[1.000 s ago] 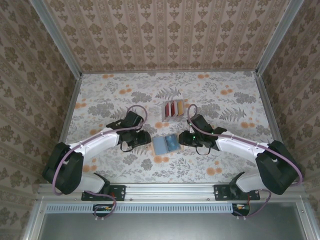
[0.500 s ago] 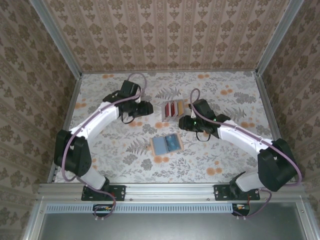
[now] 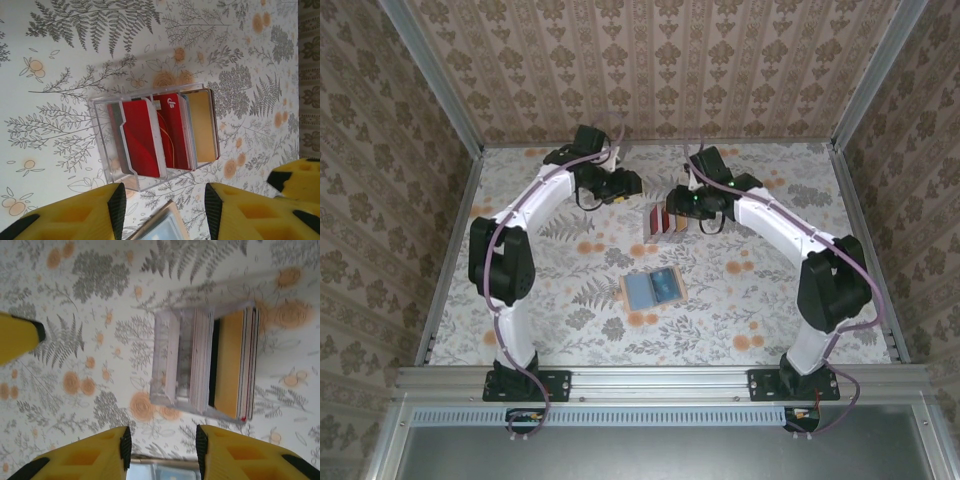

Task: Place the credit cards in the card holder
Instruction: Pick up the credit card from the storage box.

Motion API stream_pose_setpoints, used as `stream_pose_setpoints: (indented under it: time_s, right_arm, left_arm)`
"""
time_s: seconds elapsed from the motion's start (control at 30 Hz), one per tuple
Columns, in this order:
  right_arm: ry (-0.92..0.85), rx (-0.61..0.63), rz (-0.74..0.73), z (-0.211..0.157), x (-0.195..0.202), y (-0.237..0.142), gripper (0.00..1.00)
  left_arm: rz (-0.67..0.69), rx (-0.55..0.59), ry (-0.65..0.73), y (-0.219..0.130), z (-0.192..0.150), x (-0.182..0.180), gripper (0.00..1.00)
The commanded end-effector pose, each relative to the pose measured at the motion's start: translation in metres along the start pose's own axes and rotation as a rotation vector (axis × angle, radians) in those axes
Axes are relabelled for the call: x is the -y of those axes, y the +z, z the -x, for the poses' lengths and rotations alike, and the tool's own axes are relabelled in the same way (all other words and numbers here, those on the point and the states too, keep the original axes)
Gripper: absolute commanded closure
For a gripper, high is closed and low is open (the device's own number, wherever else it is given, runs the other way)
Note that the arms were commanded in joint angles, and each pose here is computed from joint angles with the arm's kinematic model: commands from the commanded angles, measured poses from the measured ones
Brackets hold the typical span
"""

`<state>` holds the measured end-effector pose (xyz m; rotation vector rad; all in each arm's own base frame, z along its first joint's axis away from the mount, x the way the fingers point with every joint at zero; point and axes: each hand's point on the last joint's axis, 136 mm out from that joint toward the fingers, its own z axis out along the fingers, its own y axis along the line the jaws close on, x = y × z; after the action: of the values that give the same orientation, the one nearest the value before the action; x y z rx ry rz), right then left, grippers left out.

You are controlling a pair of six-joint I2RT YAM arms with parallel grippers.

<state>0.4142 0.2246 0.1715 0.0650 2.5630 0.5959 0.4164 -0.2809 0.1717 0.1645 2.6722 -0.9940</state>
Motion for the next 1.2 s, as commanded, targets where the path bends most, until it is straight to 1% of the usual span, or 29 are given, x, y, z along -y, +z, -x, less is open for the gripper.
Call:
stream_pose_setpoints:
  time_s: [0.0,0.07,0.23,0.4,0.57,0.73,0.8,0.87,1.0,1.17]
  right_arm:
    - [0.011,-0.071,-0.042,-0.006,0.010,0.008,0.57]
    - [0.029,-0.064,-0.027,-0.005,0.008,0.017,0.57]
    - [0.030,-0.081,-0.074,-0.005,0.017,0.042,0.57]
    - [0.010,-0.099,-0.122,-0.007,0.022,0.058,0.57]
    - [-0.008,-0.107,-0.164,-0.008,0.027,0.066,0.57]
    - [-0.027,-0.128,-0.175,-0.009,0.021,0.076,0.57]
    - [-0.055,-0.123,-0.202,-0.010,0.019,0.078,0.57]
    - [-0.094,-0.113,-0.267,-0.011,0.022,0.078,0.57]
    - [-0.130,-0.117,-0.332,-0.013,0.026,0.079,0.56]
    - [-0.137,-0.091,-0.344,-0.010,0.027,0.076,0.56]
  left_arm:
    - [-0.040,-0.027,-0.022,0.004,-0.005,0.000,0.52]
    - [-0.033,-0.028,-0.020,0.006,-0.011,-0.006,0.52]
    - [0.050,-0.043,0.007,0.003,-0.017,-0.023,0.52]
    - [0.037,-0.052,0.010,0.004,-0.017,-0.021,0.52]
    - [0.042,-0.061,0.013,0.005,-0.016,-0.023,0.52]
    - [0.035,-0.055,0.001,0.004,-0.014,-0.022,0.52]
    - [0.032,-0.051,0.008,0.001,-0.013,-0.020,0.52]
    - [0.036,-0.049,0.009,-0.003,-0.011,-0.022,0.52]
    - [0.025,-0.019,-0.013,-0.014,-0.002,-0.025,0.52]
    - [0.017,-0.001,-0.019,-0.020,0.001,-0.024,0.52]
